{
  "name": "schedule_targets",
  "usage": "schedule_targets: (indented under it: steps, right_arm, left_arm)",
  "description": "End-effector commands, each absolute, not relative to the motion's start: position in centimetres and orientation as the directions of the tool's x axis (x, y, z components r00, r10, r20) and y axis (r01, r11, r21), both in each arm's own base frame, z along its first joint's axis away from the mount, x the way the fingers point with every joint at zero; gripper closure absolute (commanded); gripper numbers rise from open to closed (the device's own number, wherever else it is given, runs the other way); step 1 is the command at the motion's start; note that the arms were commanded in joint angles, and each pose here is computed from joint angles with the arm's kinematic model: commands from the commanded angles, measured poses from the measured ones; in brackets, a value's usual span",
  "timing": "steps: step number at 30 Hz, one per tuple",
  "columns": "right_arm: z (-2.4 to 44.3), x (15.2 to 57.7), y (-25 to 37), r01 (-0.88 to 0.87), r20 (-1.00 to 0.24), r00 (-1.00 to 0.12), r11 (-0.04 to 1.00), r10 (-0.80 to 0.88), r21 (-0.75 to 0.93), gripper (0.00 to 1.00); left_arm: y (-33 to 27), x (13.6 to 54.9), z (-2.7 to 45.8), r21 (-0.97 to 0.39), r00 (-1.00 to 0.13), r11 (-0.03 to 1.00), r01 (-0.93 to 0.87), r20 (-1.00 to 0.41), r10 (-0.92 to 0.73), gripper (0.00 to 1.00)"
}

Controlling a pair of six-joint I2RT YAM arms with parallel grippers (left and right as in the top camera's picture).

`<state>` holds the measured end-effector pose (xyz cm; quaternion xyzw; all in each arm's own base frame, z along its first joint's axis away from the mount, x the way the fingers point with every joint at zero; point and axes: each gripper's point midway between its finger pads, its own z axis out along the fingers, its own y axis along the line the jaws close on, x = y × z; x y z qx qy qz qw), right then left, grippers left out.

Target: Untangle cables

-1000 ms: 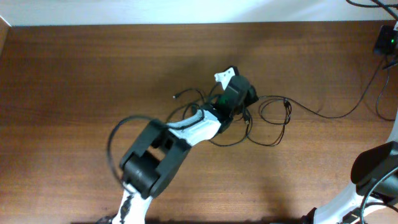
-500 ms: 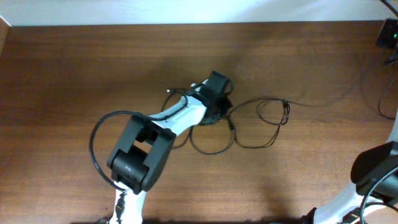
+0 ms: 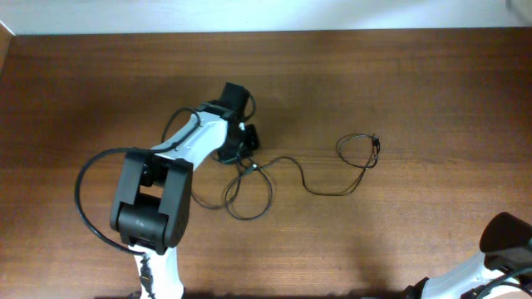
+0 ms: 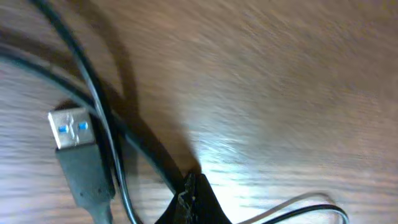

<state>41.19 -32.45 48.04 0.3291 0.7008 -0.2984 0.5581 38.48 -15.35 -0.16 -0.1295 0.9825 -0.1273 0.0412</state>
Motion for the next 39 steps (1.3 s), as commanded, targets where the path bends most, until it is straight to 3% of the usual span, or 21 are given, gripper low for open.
schedule_targets:
  steps: [1, 4, 6, 8, 14, 19, 22, 28, 33, 35, 36, 37, 38, 39]
  right_arm:
    - [41.2, 43.2, -33.8, 0.756, -0.936, -0.303, 0.643, 0.179, -0.122, 0.96]
    - [35.0, 42.6, -33.9, 0.746, -0.864, -0.421, 0.647, 0.275, -0.157, 0.96]
    - [33.2, 42.3, -33.3, 0.766, -0.838, -0.409, 0.635, 0.361, -0.100, 0.96]
    - [32.7, 43.1, -31.3, 0.721, -0.817, -0.425, 0.691, 0.389, -0.046, 0.96]
    - [36.2, 44.5, -24.9, 0.608, -0.843, -0.423, 0.794, 0.332, 0.008, 0.96]
    - [39.9, 42.2, -23.1, 0.618, -0.871, -0.353, 0.784, 0.343, 0.059, 0.96]
    - [40.1, 40.4, -25.5, 0.676, -0.873, -0.333, 0.735, 0.357, 0.043, 0.96]
    - [30.7, 37.8, -35.8, 0.835, -0.771, -0.394, 0.545, 0.501, -0.072, 0.96]
    - [18.7, 36.3, -40.4, 0.861, -0.585, -0.473, 0.486, 0.659, -0.149, 0.96]
    - [16.3, 35.7, -41.0, 0.866, -0.544, -0.478, 0.474, 0.690, -0.159, 0.95]
    - [15.8, 35.5, -41.0, 0.865, -0.532, -0.479, 0.477, 0.698, -0.155, 0.81]
    - [15.5, 35.7, -40.7, 0.871, -0.527, -0.465, 0.473, 0.711, -0.130, 0.32]
    - [16.0, 36.0, -40.3, 0.876, -0.530, -0.447, 0.472, 0.720, -0.098, 0.01]
    - [16.5, 36.2, -39.9, 0.873, -0.534, -0.447, 0.480, 0.718, -0.084, 0.02]
  left_arm:
    - [-12.4, 37.3, -2.4, -0.146, -0.963, 0.955, -0.259, -0.035, -0.267, 1.00]
    - [-12.5, 37.2, -2.4, -0.146, -0.964, 0.956, -0.256, -0.035, -0.264, 1.00]
    - [-12.5, 37.2, -2.4, -0.146, -0.964, 0.956, -0.256, -0.035, -0.264, 1.00]
    - [-12.5, 37.3, -2.4, -0.147, -0.964, 0.956, -0.256, -0.036, -0.264, 1.00]
    - [-12.5, 37.2, -2.4, -0.146, -0.964, 0.956, -0.256, -0.035, -0.263, 1.00]
    - [-12.5, 37.3, -2.4, -0.146, -0.964, 0.956, -0.256, -0.036, -0.264, 1.00]
    - [-12.6, 37.5, -2.4, -0.152, -0.964, 0.955, -0.254, -0.044, -0.263, 1.00]
    - [-12.6, 37.5, -2.4, -0.152, -0.964, 0.955, -0.254, -0.045, -0.263, 1.00]
    - [-12.6, 37.5, -2.4, -0.152, -0.964, 0.955, -0.254, -0.044, -0.263, 1.00]
    - [-12.6, 37.5, -2.4, -0.152, -0.964, 0.955, -0.254, -0.044, -0.263, 1.00]
    - [-12.6, 37.5, -2.4, -0.152, -0.964, 0.955, -0.254, -0.044, -0.263, 1.00]
    - [-12.6, 37.5, -2.4, -0.152, -0.964, 0.955, -0.254, -0.044, -0.263, 1.00]
    - [-12.6, 37.5, -2.4, -0.152, -0.964, 0.955, -0.254, -0.044, -0.263, 1.00]
    - [-12.7, 37.5, -2.4, -0.152, -0.964, 0.955, -0.254, -0.044, -0.263, 1.00]
